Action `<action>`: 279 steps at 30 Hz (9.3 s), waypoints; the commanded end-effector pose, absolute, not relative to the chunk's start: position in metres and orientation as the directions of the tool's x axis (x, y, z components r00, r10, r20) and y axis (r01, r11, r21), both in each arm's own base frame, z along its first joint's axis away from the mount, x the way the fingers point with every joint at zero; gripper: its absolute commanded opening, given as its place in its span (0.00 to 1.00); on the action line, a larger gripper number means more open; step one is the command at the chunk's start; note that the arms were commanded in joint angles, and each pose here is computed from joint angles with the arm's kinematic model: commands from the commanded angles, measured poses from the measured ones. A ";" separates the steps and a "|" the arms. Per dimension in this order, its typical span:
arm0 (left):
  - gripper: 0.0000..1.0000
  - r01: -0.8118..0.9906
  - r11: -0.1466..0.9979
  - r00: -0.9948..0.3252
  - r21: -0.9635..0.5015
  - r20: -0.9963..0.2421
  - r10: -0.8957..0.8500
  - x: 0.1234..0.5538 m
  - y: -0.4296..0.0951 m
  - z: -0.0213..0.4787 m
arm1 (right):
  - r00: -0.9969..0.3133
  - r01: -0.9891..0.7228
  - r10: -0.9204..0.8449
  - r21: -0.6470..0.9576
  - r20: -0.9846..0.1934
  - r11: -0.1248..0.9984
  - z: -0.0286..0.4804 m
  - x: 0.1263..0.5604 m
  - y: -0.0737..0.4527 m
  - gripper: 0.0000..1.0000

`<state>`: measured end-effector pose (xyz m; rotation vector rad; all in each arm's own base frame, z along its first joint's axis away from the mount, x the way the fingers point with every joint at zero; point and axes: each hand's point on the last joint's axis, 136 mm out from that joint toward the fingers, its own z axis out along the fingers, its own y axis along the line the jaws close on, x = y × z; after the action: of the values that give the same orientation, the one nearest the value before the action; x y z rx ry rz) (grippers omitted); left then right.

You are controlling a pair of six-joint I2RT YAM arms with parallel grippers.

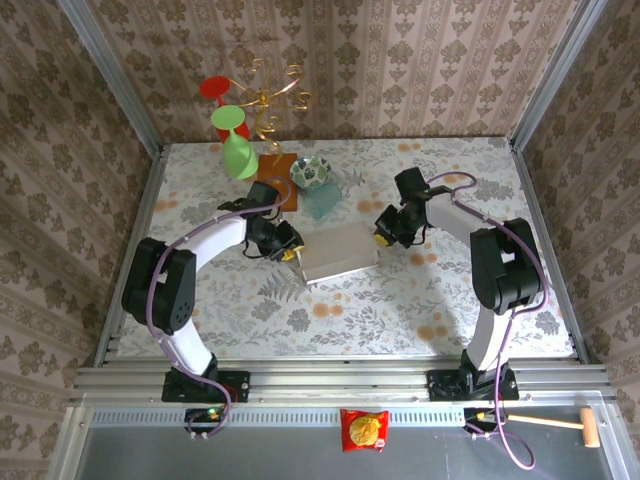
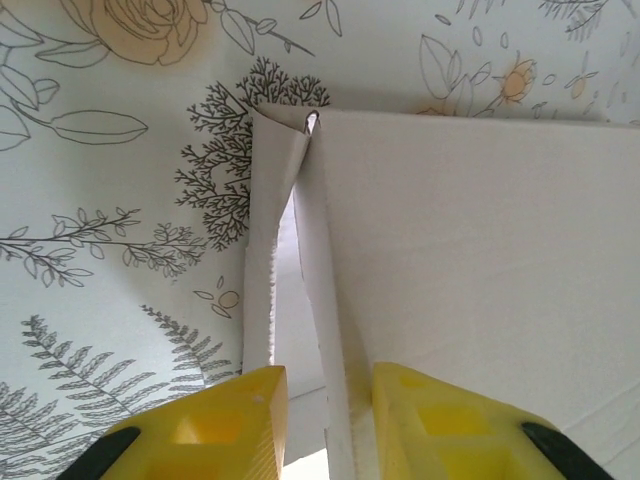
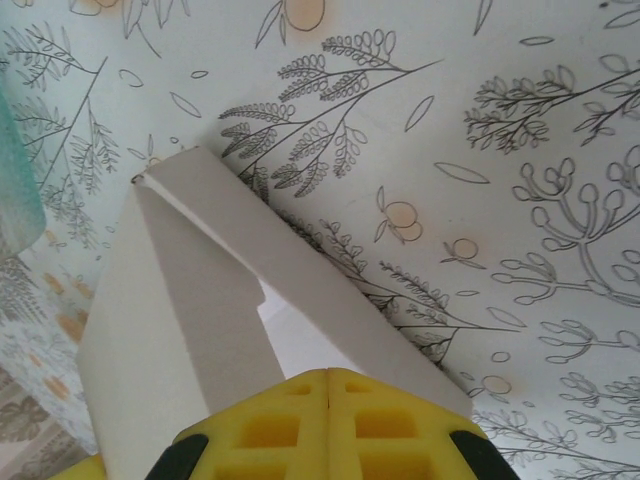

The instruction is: Fold the paper box

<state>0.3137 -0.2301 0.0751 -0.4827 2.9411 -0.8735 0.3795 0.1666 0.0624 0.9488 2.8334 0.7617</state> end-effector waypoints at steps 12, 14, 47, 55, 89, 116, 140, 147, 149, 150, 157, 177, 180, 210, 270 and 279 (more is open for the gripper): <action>0.27 -0.220 0.858 -0.971 -0.463 0.023 -0.237 0.304 -0.229 0.049 | -0.885 0.370 0.461 0.502 -0.065 0.781 0.104 0.385 0.164 0.21; 0.26 -0.219 0.860 -0.971 -0.461 0.019 -0.237 0.304 -0.228 0.046 | -0.899 0.334 0.431 0.514 -0.080 0.790 0.107 0.386 0.167 0.25; 0.16 -0.170 0.863 -0.981 -0.475 -0.005 -0.195 0.301 -0.231 0.029 | -0.969 0.243 0.233 0.420 0.077 0.874 0.024 0.350 0.180 0.18; 0.10 -0.161 0.884 -0.984 -0.439 -0.002 -0.179 0.296 -0.227 0.021 | -0.973 0.227 0.218 0.453 0.074 0.862 0.034 0.356 0.183 0.20; 0.08 -0.200 0.905 -0.977 -0.375 0.010 -0.212 0.270 -0.192 -0.003 | -0.994 0.105 0.041 0.780 0.101 0.617 0.045 0.366 0.207 0.63; 0.14 -0.148 0.699 -0.937 -0.699 -0.127 -0.325 0.327 -0.246 0.077 | -0.994 0.100 0.027 0.756 0.109 0.647 0.033 0.357 0.223 0.35; 0.37 -0.194 0.666 -0.906 -0.720 -0.129 -0.404 0.351 -0.211 0.110 | -0.991 0.125 0.043 0.747 0.128 0.653 0.024 0.356 0.214 0.31; 0.33 -0.284 0.727 -0.912 -0.626 -0.057 -0.405 0.337 -0.187 0.080 | -0.990 0.130 0.047 0.746 0.132 0.653 0.023 0.355 0.214 0.31; 0.29 -0.285 0.739 -0.917 -0.610 -0.052 -0.396 0.335 -0.186 0.071 | -0.990 0.131 0.046 0.746 0.134 0.653 0.021 0.355 0.214 0.31; 0.27 -0.287 0.749 -0.918 -0.597 -0.052 -0.394 0.333 -0.183 0.065 | -0.990 0.133 0.047 0.746 0.135 0.653 0.021 0.356 0.214 0.31; 0.32 -0.274 0.697 -0.914 -0.662 -0.047 -0.404 0.331 -0.190 0.041 | -0.986 0.152 0.049 0.755 0.157 0.638 0.015 0.355 0.212 0.29; 0.29 -0.249 0.649 -0.902 -0.719 -0.073 -0.426 0.342 -0.206 0.027 | -0.967 0.241 0.068 0.782 0.247 0.575 0.007 0.352 0.209 0.28; 0.27 -0.227 0.629 -0.901 -0.743 -0.086 -0.426 0.347 -0.212 0.032 | -0.965 0.246 0.066 0.781 0.255 0.574 0.006 0.350 0.209 0.28; 0.16 -0.092 0.642 -0.917 -0.762 -0.186 -0.352 0.354 -0.250 0.071 | -0.968 0.229 0.061 0.765 0.242 0.602 0.006 0.350 0.210 0.26; 0.44 -0.337 0.617 -0.903 -0.711 0.059 -0.424 0.353 -0.204 0.126 | -0.932 0.362 0.180 0.833 0.315 0.418 0.117 0.376 0.224 0.28; 0.47 -0.309 0.596 -0.905 -0.741 0.036 -0.425 0.368 -0.221 0.118 | -0.936 0.352 0.158 0.842 0.315 0.408 0.123 0.370 0.228 0.28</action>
<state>0.3619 -0.2154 0.1216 -0.6156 2.6945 -1.1687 0.3765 0.2222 0.1016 0.5516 2.8075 1.6689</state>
